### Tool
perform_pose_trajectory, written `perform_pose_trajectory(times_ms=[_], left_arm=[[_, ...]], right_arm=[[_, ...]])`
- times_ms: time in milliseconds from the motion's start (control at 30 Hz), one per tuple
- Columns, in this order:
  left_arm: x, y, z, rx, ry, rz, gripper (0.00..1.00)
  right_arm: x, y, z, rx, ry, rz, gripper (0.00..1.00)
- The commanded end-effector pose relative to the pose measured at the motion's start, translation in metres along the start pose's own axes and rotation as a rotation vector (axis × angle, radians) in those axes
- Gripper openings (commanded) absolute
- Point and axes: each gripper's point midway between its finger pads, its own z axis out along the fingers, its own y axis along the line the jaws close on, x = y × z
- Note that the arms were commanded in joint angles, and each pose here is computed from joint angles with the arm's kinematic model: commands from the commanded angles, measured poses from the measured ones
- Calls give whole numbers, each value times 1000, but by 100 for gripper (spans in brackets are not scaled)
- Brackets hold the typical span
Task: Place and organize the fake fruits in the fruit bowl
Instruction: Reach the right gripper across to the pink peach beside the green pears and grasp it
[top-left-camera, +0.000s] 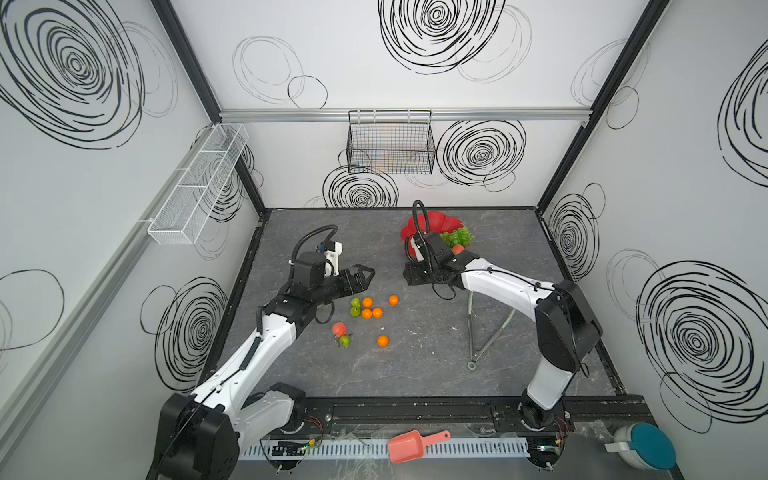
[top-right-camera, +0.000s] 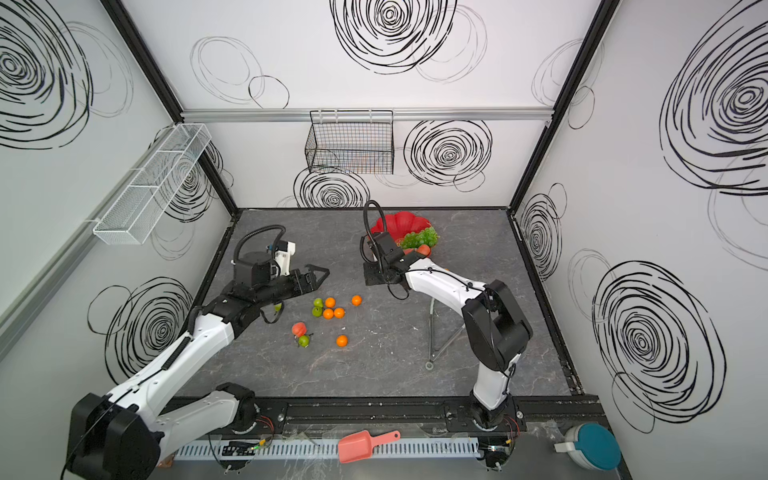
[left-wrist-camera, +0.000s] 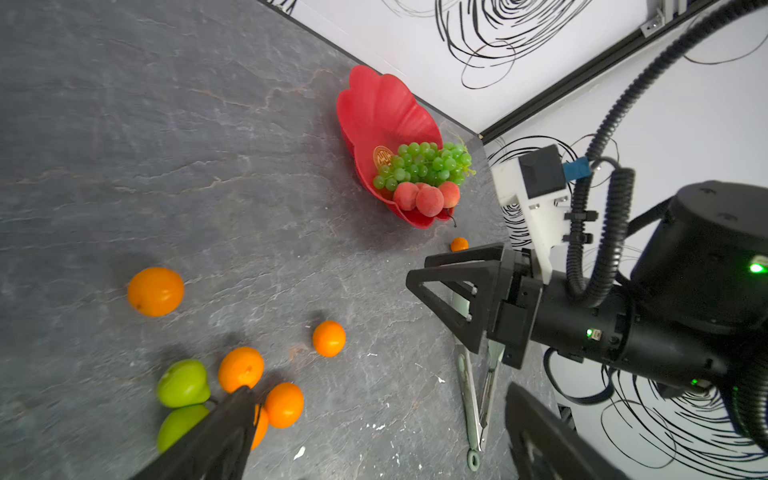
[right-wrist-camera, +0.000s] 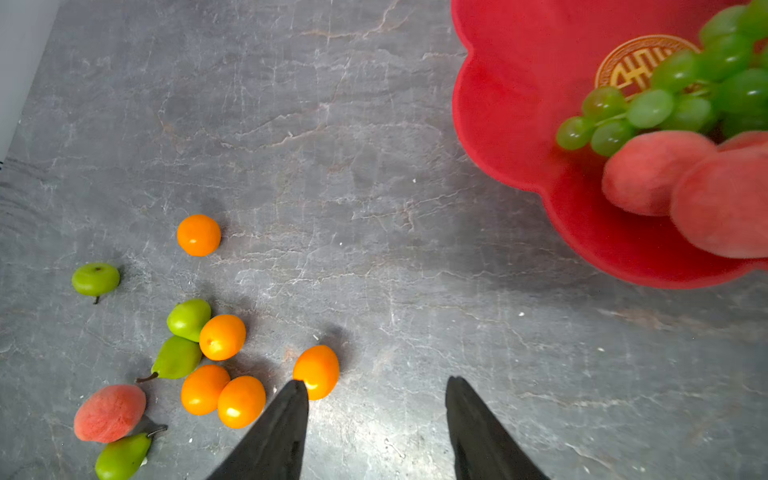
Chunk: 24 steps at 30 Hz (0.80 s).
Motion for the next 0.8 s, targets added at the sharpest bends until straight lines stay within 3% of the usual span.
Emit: perform_pose_trajectory(times_ms=[0, 400, 767], left_arm=[[9, 13, -11, -6, 5, -20, 96], [28, 43, -45, -90, -21, -84, 96], [23, 70, -76, -224, -117, -169, 96]], right_arm=[[1, 12, 5, 9, -4, -7, 58], [44, 74, 14, -52, 84, -152, 56], [75, 138, 22, -118, 136, -227, 55]])
